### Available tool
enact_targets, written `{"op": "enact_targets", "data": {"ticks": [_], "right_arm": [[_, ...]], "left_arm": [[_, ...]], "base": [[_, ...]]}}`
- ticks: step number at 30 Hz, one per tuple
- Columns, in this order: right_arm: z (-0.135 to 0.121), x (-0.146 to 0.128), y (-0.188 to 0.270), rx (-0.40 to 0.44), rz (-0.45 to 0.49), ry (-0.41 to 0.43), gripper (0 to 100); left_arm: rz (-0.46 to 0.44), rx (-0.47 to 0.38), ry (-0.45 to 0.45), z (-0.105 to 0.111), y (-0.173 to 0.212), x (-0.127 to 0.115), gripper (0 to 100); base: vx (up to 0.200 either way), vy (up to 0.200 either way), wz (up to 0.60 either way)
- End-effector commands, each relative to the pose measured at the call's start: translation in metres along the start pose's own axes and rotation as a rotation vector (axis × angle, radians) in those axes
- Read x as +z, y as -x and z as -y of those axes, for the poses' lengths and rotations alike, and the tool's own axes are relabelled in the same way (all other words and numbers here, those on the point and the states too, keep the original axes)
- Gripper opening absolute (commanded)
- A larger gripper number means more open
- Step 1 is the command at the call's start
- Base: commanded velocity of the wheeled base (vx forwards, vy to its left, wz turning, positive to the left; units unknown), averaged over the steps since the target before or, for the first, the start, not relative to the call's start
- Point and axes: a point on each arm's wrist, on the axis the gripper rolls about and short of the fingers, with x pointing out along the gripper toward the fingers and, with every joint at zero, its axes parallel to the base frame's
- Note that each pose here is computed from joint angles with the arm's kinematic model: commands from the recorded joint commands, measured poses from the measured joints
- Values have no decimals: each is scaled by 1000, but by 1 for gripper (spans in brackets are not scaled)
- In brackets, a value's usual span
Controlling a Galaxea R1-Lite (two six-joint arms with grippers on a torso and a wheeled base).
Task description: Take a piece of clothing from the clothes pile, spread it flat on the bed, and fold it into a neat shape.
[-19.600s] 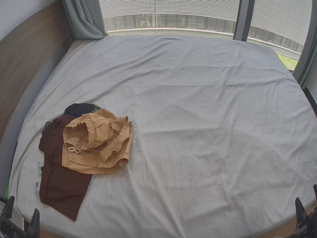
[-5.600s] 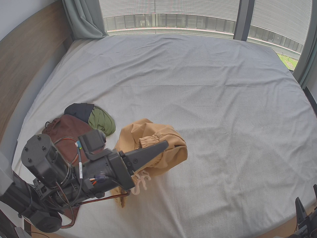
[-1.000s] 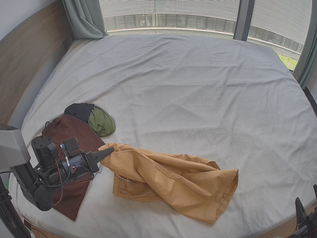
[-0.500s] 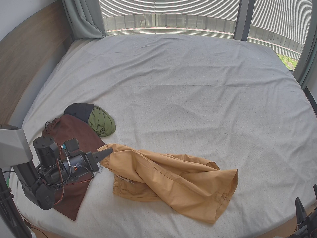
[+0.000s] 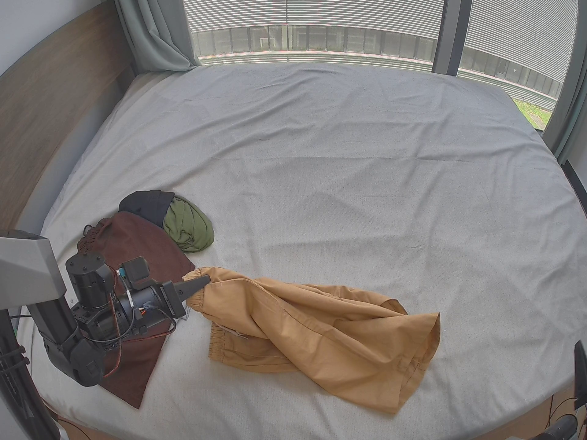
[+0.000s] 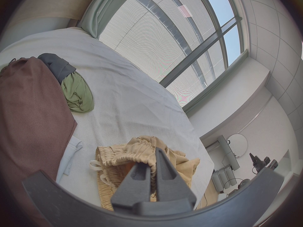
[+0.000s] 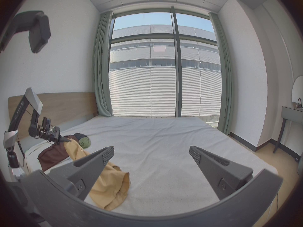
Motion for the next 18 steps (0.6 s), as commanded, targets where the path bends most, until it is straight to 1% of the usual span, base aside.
{"op": "enact_targets", "data": {"ticks": [1, 2, 3, 5, 8, 10, 18], "right_arm": [[2, 45, -24, 66, -41, -13, 100], [2, 45, -27, 73, -58, -15, 100], [1, 47, -36, 101, -104, -21, 100], [1, 49, -44, 115, -139, -35, 100], [-1, 53, -58, 138, -203, -94, 100], [-2, 54, -68, 161, -250, -100, 100], [-5, 53, -86, 205, -338, -112, 100]], "left_arm": [[-1, -2, -2, 1, 0, -1, 0], [-1, -2, -2, 1, 0, 0, 0], [2, -2, -4, 1, 0, 0, 0], [6, -6, -7, 3, 1, 2, 0], [8, -5, -7, 2, 1, 2, 0], [9, -7, -8, 3, 1, 2, 0], [13, -8, -10, 3, 1, 3, 0]], "base": [[0, 0, 0], [0, 0, 0], [0, 0, 0], [0, 0, 0], [0, 0, 0], [0, 0, 0], [0, 0, 0]]}}
